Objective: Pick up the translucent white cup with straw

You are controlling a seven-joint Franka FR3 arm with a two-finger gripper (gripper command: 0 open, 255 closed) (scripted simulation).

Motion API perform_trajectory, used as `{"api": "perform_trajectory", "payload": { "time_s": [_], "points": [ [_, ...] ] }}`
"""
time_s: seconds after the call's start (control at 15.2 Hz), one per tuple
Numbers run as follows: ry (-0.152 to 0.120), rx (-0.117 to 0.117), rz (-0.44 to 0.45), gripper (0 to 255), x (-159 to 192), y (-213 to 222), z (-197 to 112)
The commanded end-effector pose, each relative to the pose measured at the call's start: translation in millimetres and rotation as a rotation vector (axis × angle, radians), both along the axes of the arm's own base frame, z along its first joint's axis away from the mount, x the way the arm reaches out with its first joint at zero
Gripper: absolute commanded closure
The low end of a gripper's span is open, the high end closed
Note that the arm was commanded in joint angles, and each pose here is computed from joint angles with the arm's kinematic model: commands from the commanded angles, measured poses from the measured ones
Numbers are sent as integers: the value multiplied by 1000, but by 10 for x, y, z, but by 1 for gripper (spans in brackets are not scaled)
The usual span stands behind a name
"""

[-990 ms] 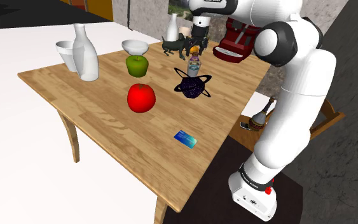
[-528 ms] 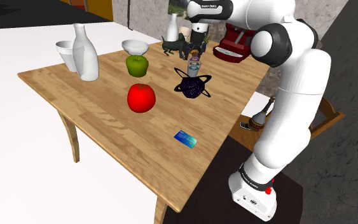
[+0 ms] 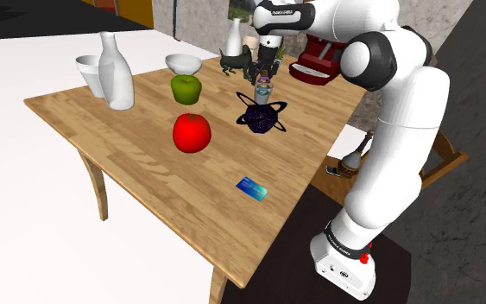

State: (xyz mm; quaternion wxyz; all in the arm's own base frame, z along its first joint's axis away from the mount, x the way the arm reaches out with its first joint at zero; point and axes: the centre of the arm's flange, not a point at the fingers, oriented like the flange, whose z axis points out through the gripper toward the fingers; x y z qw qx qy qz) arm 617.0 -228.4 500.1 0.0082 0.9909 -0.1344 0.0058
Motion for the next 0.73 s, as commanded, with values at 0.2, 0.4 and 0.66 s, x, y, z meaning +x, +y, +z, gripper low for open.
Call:
{"api": "perform_trajectory", "payload": {
  "time_s": [0.2,0.4,0.66],
  "points": [
    [3,1,0,255,-1,1,-16],
    [3,1,0,255,1,-3,97],
    [3,1,0,255,2,-3,308]
  ]
}}
